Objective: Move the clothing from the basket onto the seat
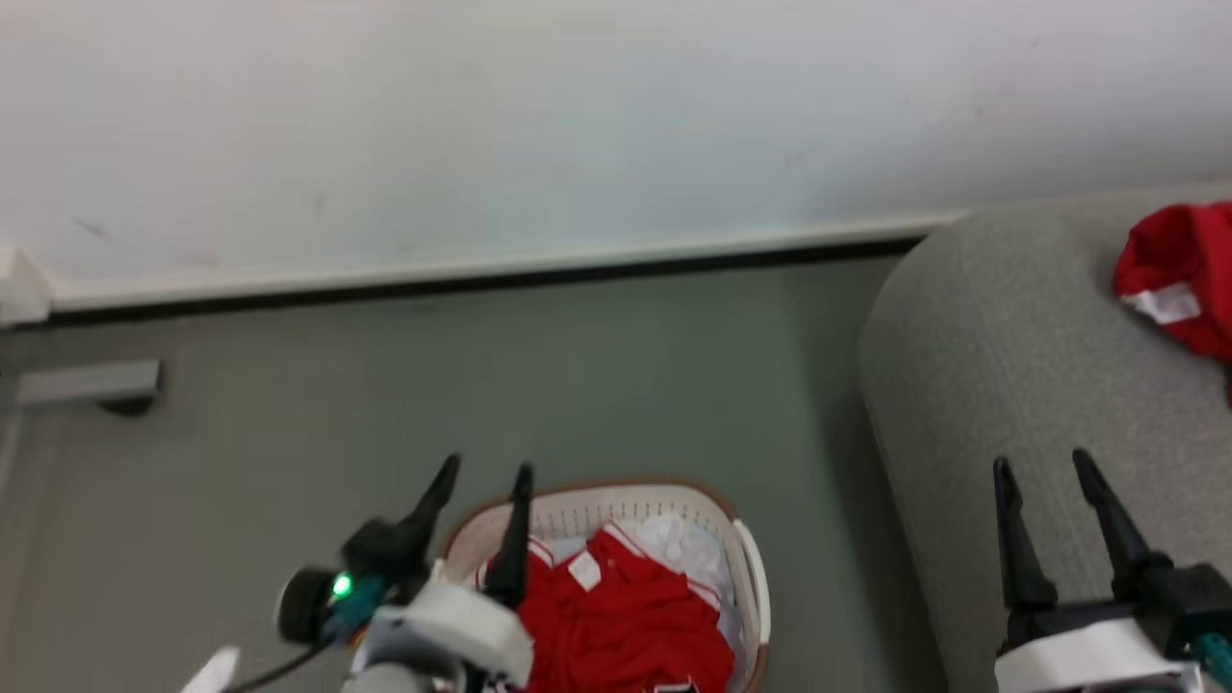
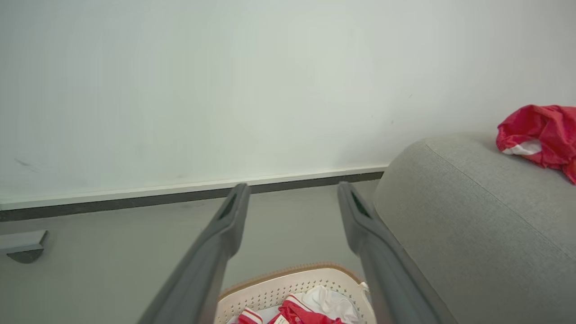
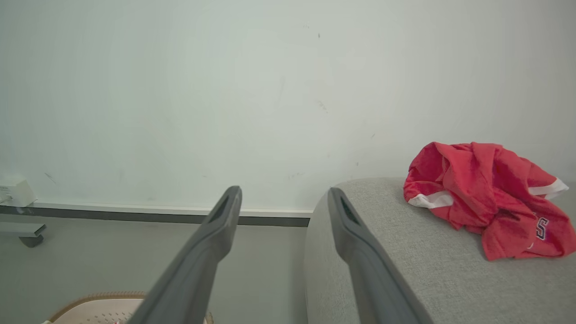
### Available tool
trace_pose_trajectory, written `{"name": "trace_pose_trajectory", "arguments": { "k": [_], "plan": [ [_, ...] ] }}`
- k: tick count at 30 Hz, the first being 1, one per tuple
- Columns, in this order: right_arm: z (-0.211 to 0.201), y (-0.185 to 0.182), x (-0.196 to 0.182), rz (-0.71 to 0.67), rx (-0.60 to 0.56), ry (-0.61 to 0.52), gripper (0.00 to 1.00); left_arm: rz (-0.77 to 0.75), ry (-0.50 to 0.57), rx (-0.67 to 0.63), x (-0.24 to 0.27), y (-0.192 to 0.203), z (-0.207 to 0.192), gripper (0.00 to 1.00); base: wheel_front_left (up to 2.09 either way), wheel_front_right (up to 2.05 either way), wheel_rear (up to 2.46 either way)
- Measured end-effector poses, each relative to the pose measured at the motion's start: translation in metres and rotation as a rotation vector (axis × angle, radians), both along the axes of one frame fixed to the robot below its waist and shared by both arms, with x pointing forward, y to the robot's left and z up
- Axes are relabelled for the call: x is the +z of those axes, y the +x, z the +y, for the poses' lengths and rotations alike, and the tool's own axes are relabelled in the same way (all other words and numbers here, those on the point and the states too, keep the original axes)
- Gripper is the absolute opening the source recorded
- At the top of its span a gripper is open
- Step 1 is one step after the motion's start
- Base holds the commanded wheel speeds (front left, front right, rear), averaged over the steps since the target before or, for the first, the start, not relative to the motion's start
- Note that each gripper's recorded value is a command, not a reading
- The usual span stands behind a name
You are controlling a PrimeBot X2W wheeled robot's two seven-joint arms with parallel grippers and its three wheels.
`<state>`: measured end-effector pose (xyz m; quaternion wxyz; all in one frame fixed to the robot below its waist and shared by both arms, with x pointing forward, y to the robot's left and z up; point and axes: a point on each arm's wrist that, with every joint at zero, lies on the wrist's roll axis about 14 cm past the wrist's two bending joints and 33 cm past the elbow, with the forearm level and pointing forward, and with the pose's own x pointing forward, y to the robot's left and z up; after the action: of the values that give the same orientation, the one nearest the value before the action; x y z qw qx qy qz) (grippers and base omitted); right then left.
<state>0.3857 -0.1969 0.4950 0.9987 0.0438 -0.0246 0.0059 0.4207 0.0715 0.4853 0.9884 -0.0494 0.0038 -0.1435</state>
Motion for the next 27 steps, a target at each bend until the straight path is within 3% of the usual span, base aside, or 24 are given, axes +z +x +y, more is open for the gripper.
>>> {"name": "trace_pose_trajectory", "arguments": {
  "k": [6, 11, 20, 27],
  "plan": [
    [-0.006, 0.040, -0.011, 0.015, -0.009, -0.028, 1.00, 0.142, 0.103, -0.180, -0.047, 0.037, -0.049, 1.00, 0.00, 0.00, 0.00],
    [-0.007, 0.069, -0.031, 0.042, -0.005, -0.044, 1.00, 0.290, 0.177, -0.256, -0.103, 0.059, -0.070, 1.00, 0.00, 0.00, 0.00],
    [-0.004, 0.108, -0.075, 0.091, 0.019, -0.069, 1.00, 0.624, 0.292, -0.363, -0.227, 0.056, -0.084, 1.00, 0.00, 0.00, 0.00],
    [-0.001, 0.122, -0.116, 0.145, 0.038, -0.085, 1.00, 0.793, 0.378, -0.418, -0.305, 0.044, -0.081, 1.00, 0.00, 0.00, 0.00]
  ]
}}
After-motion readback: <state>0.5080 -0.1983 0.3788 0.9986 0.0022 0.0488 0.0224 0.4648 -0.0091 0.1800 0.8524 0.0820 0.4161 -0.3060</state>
